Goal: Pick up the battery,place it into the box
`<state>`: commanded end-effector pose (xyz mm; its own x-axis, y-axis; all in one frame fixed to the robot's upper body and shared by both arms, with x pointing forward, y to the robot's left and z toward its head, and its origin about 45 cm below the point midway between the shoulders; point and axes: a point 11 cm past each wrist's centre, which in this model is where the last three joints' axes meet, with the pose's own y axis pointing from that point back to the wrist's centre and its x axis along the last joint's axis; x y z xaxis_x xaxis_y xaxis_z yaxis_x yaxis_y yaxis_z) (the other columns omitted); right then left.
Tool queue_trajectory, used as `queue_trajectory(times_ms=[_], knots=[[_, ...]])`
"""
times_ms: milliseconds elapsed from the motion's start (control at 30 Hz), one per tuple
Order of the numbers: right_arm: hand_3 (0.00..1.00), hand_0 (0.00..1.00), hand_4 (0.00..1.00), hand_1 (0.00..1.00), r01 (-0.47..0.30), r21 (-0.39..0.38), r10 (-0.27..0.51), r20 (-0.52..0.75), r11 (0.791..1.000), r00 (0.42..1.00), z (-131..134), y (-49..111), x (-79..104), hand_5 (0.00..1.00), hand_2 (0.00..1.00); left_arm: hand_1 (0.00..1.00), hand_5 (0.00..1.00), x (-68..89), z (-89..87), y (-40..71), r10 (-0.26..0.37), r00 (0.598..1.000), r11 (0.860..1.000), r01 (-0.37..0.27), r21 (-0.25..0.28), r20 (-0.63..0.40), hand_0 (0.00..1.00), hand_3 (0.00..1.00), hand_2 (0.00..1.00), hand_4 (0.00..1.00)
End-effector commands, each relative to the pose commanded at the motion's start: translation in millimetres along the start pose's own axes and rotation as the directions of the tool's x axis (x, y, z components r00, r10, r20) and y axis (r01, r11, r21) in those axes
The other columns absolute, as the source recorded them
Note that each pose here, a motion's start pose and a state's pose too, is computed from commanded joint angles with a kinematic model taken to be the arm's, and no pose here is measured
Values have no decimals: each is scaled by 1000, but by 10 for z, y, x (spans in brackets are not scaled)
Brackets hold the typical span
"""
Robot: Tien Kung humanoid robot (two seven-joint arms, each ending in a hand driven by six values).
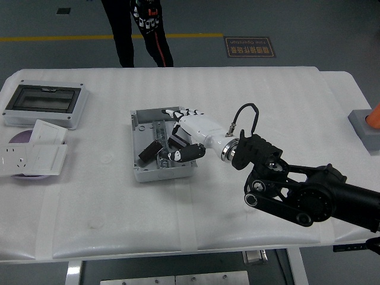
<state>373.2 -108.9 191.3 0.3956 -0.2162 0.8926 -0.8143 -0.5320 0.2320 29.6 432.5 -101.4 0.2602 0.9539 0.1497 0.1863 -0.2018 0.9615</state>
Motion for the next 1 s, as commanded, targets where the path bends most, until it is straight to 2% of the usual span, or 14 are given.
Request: queue_trajectory(times_ms=[100,267,367,500,600,700,733,900,933,1000], knots=[[998,998,948,969,-18,-8,18,5,1000,1000,40,12,86,505,988,638,418,3,5,2,1,1000,1000,-1,-1,0,525,489,531,442],[998,998,949,962,-112,-52,112,0,992,994,250,78,492,507,968,637,413,-15,-19,-8,-2,1000,1000,2,4,1,525,484,528,441],[998,998,948,950,-183,-111,183,-4,977,983,508,178,769,513,957,637,405,-36,-62,-21,-7,1000,1000,7,13,0,524,478,521,436],[998,998,948,950,-274,-210,285,22,938,958,928,366,1086,513,957,637,405,-72,-118,-39,-15,1000,1000,15,26,-1,524,478,521,436],[998,998,946,937,-330,-272,364,83,904,928,1195,511,1226,520,941,637,397,-106,-145,-50,-23,1000,999,23,32,-1,523,477,522,436],[998,998,946,937,-377,-324,443,161,868,882,1429,667,1302,520,941,637,397,-146,-167,-61,-31,1000,999,31,35,-2,523,477,522,436],[998,998,945,904,-389,-336,466,188,858,865,1490,713,1318,521,916,637,383,-158,-174,-65,-33,999,999,33,36,-3,524,481,522,438],[998,998,945,904,-453,-390,581,330,802,744,1743,962,1386,521,916,637,383,-213,-215,-83,-43,999,998,43,42,-9,524,481,522,438],[998,998,941,871,-464,-400,600,354,790,717,1783,1009,1404,519,889,636,376,-222,-221,-86,-44,999,998,45,43,-10,524,483,520,444],[998,998,941,871,-480,-424,634,393,768,666,1856,1103,1438,519,889,636,376,-233,-227,-90,-46,999,998,46,43,-12,524,483,520,444]])
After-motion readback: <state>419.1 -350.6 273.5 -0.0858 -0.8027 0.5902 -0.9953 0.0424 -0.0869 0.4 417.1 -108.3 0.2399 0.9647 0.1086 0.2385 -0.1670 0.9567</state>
